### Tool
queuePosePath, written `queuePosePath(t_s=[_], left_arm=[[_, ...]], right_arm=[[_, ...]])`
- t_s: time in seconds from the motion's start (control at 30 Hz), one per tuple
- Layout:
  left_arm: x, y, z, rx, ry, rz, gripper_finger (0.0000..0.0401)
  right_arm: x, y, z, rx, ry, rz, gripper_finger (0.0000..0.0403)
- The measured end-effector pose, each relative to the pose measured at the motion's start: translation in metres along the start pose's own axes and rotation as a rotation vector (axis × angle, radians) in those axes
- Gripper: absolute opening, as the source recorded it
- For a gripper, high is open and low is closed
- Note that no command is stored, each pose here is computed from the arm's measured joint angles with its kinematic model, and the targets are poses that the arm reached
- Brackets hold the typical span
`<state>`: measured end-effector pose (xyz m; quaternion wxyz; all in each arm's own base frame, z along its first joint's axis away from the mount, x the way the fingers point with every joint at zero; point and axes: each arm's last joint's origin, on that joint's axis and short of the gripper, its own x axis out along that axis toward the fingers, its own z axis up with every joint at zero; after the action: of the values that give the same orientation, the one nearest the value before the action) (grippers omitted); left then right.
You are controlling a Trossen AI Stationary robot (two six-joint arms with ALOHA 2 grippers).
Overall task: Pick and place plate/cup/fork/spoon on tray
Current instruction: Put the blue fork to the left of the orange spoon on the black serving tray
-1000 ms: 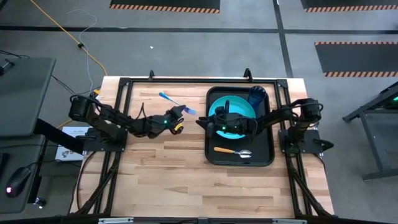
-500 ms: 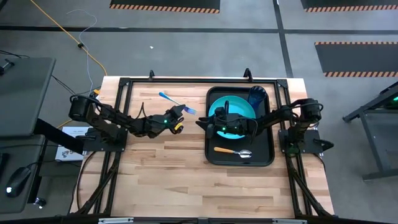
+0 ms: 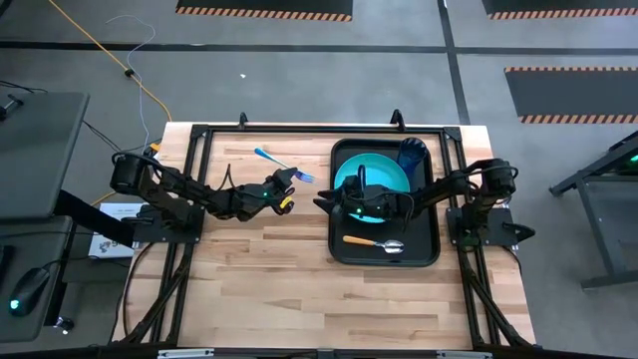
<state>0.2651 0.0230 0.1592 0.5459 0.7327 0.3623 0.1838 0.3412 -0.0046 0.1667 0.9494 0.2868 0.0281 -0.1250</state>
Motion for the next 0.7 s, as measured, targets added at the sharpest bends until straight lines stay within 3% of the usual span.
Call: queuePosePath(t_s=[0.7], left_arm=[[0.0, -0.0002, -0.0001, -0.053, 0.004, -0.002, 0.0]], right_arm=[[-0.0002, 0.0015, 0.0016, -0.135, -0.022, 0.006, 0.0178]])
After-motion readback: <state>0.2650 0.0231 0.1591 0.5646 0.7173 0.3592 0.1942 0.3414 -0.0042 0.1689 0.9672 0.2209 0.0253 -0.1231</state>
